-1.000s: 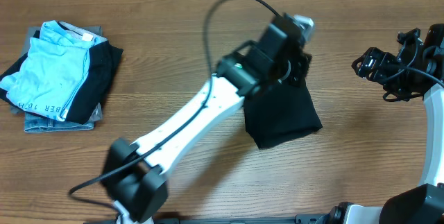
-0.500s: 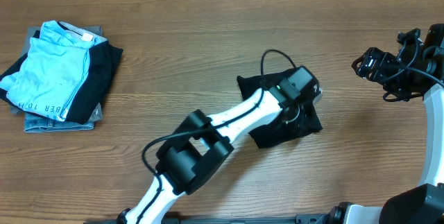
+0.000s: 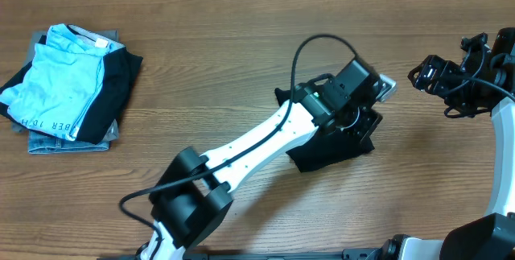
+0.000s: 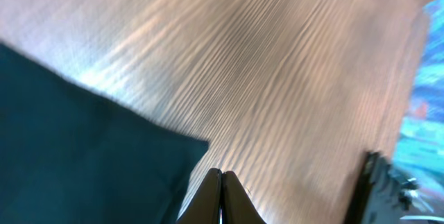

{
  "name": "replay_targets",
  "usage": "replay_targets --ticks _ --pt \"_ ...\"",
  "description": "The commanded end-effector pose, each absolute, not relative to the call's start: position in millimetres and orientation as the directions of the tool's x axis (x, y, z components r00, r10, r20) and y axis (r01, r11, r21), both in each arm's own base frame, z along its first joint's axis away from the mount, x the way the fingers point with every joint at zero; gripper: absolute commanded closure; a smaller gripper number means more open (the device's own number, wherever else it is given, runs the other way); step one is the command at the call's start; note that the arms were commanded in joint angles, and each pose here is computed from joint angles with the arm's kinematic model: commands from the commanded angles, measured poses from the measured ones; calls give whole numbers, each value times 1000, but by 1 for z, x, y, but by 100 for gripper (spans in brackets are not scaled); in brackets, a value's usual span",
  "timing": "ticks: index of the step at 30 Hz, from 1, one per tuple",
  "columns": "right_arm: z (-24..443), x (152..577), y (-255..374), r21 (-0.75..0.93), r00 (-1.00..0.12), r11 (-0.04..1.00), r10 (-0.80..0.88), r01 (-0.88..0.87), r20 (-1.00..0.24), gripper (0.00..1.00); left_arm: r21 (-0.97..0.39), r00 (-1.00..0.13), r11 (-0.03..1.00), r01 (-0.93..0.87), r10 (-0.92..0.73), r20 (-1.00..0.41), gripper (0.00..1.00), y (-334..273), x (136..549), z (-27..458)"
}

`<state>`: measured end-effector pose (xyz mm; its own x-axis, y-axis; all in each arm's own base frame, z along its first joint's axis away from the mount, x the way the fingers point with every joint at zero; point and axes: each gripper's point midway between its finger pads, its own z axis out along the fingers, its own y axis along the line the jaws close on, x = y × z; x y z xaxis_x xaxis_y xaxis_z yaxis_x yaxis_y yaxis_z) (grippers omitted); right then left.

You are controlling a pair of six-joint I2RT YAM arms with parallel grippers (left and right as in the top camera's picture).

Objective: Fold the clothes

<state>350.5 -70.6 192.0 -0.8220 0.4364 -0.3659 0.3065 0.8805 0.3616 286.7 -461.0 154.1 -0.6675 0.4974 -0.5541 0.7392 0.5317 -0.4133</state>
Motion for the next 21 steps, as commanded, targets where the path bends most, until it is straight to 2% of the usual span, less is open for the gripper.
replay_targets --ticks 1,6,9,12,15,18,21 --pt "196 353 -73 355 -814 882 438 309 -381 0 -402 -667 536 743 532 -522 96 -461 283 133" --pt "196 353 -73 355 -814 882 438 308 -381 0 -403 -693 563 721 586 -420 92 -463 275 74" --pt "196 353 -73 355 -814 882 438 309 -381 0 -399 -717 599 694 621 -316 96 -451 266 36" --pt "196 353 -73 355 -814 882 438 309 -381 0 -400 -735 623 672 629 -254 96 -441 263 21" --pt "196 353 -73 355 -814 883 438 308 -381 0 -446 -720 576 685 630 -292 96 -446 262 44" --pt "196 353 -73 355 -814 883 438 308 -381 0 -436 -706 556 707 584 -401 96 -450 274 101" --pt "196 353 -73 355 -814 882 438 309 -381 0 -407 -747 634 657 475 -465 96 -431 295 151"
